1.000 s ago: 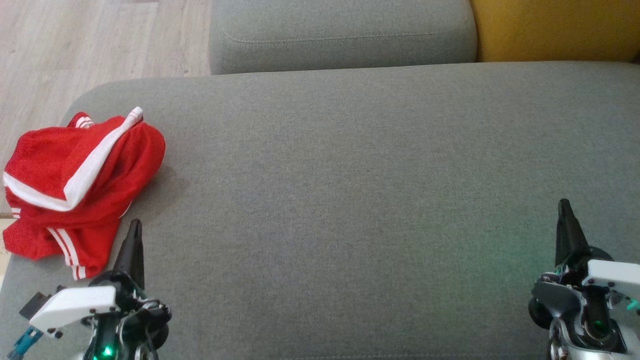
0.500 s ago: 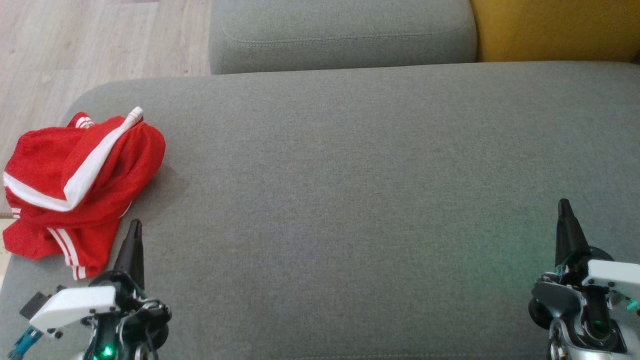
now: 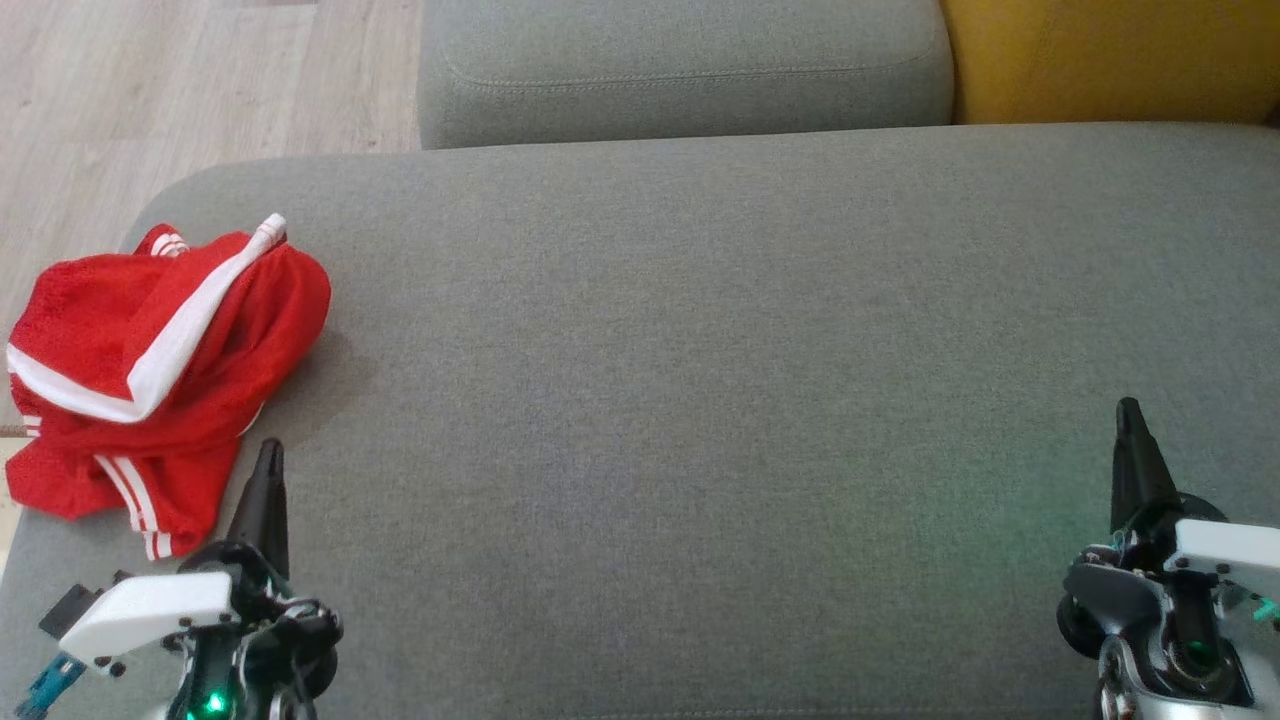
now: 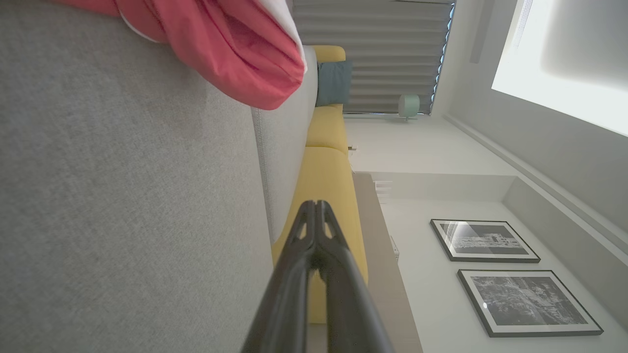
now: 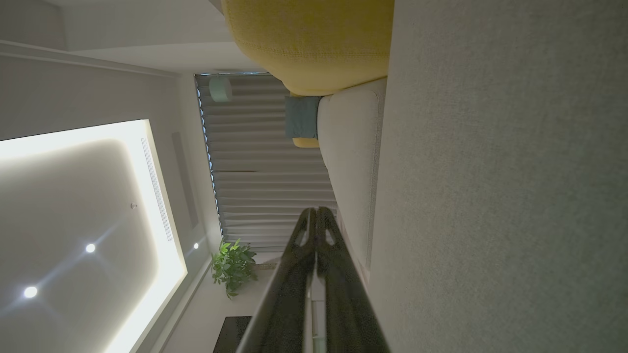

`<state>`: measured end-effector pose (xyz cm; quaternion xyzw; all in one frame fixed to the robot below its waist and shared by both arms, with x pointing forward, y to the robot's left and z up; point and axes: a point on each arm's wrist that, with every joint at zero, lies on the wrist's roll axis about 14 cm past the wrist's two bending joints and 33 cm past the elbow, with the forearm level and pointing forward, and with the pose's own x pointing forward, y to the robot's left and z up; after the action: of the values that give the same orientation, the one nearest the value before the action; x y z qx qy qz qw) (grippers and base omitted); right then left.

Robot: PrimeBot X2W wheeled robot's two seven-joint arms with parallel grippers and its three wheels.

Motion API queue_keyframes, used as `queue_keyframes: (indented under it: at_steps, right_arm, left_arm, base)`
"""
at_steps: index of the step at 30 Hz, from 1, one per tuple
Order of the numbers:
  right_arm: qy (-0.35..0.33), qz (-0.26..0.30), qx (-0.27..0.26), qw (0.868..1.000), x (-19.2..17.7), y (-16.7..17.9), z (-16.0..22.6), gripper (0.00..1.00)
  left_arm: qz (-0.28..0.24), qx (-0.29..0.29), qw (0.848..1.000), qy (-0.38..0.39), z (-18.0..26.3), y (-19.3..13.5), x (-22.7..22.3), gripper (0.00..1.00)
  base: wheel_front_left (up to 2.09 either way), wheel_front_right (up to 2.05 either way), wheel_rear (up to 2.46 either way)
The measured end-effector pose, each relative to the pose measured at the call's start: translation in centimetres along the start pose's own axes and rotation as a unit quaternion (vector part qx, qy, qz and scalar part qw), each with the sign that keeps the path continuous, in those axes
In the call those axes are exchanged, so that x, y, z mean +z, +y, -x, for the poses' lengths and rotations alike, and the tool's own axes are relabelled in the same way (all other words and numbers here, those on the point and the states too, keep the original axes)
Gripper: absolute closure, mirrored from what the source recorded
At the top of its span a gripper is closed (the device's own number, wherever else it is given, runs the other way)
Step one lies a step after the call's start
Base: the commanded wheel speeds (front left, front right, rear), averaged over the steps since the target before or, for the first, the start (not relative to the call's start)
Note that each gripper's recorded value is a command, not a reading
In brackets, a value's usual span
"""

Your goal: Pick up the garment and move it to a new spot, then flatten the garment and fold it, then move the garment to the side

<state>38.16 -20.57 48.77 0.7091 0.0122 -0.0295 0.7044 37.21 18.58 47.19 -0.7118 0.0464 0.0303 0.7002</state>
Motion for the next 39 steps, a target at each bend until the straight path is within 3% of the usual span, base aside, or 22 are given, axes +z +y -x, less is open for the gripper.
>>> queue_keyframes:
  at_steps: [8, 9, 17, 27, 39]
  right_arm:
    - [0.0, 0.0, 0.0, 1.0, 0.0, 0.0, 0.0, 1.0]
    - [0.0, 0.0, 0.0, 1.0, 0.0, 0.0, 0.0, 0.0]
    - [-0.003, -0.006, -0.077, 0.997, 0.1, -5.1, 2.3, 0.0]
    - [0.002, 0.02, -0.075, 0.997, -0.5, -4.9, 2.0, 0.0]
    - [0.009, 0.091, -0.066, 0.994, -1.0, -4.2, 1.3, 0.0]
  left_arm:
    - [0.0, 0.0, 1.0, 0.0, 0.0, 0.0, 0.0, 1.0]
    - [0.0, 0.0, 1.0, 0.0, 0.0, 0.0, 0.0, 0.0]
    - [0.013, 0.092, 0.996, -0.005, 2.9, 6.1, -0.2, 0.0]
    - [-0.014, 0.084, 0.996, -0.014, 2.3, 5.4, 0.1, 0.0]
    - [-0.097, 0.081, 0.992, -0.012, 1.7, 5.0, 0.1, 0.0]
  base:
    - [0.0, 0.0, 0.0]
    - [0.0, 0.0, 0.0]
    - [0.0, 0.0, 0.0]
    - [0.0, 0.0, 0.0]
    - [0.0, 0.0, 0.0]
